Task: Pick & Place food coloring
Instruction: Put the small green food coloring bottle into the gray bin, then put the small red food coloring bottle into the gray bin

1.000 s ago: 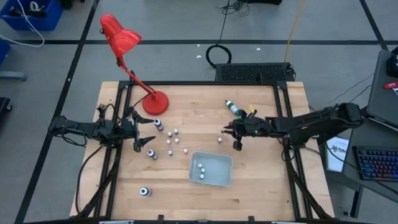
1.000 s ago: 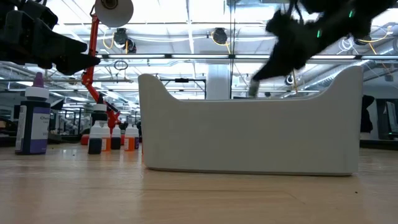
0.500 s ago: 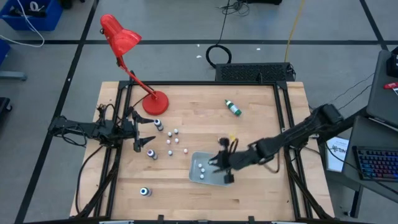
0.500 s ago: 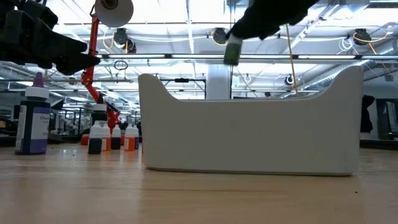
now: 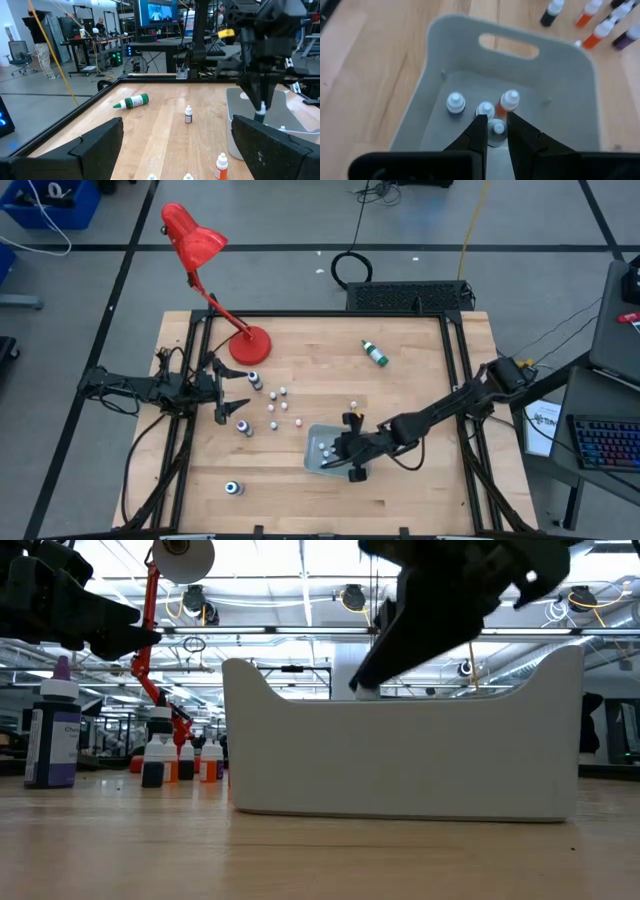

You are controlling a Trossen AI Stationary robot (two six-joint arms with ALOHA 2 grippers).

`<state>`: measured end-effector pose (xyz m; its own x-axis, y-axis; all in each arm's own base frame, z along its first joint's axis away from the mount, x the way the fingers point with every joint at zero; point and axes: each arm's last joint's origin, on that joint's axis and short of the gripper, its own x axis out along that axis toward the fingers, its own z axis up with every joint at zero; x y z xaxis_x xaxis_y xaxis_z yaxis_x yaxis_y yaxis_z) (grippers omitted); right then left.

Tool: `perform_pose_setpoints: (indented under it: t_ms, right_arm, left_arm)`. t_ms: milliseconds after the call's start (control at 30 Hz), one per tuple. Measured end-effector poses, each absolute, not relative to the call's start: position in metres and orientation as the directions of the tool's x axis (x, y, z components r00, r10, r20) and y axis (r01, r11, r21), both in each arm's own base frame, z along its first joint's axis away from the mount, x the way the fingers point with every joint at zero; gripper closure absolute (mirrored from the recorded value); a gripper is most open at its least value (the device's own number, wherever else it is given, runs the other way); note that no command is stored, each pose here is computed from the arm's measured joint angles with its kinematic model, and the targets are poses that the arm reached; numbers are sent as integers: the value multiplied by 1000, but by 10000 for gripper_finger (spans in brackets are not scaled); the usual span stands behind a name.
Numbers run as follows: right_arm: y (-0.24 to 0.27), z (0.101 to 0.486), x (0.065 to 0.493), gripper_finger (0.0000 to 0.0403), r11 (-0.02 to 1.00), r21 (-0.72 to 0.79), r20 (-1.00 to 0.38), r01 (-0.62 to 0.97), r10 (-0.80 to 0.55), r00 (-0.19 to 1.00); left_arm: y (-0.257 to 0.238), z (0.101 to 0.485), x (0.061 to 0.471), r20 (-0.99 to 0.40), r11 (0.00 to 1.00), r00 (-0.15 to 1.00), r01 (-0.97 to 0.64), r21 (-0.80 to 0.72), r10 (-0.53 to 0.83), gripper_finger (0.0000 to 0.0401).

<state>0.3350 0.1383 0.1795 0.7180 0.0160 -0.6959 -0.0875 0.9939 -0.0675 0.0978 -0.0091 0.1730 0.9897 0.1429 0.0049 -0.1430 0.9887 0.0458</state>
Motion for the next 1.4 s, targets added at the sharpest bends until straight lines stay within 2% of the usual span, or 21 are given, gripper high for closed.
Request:
perform_pose_setpoints:
  t_ms: [567, 900, 1167, 1400]
  right_arm:
    - [139, 151, 340, 363, 993, -53, -757, -105, 28, 652]
    - [139, 151, 340, 362, 993, -51, -758, -110, 33, 651]
    - [139, 151, 340, 281, 993, -48, -758, -110, 35, 652]
    - [138, 162, 339, 266, 993, -40, -737, -107, 43, 675]
  left_arm:
    - [-9, 173, 98, 8, 989, 990, -143, 45, 143, 36]
    - [-9, 173, 98, 6, 989, 990, -143, 46, 143, 36]
    - [-9, 173, 98, 6, 989, 990, -143, 45, 143, 36]
    - [-9, 173, 98, 6, 989, 990, -143, 45, 143, 36]
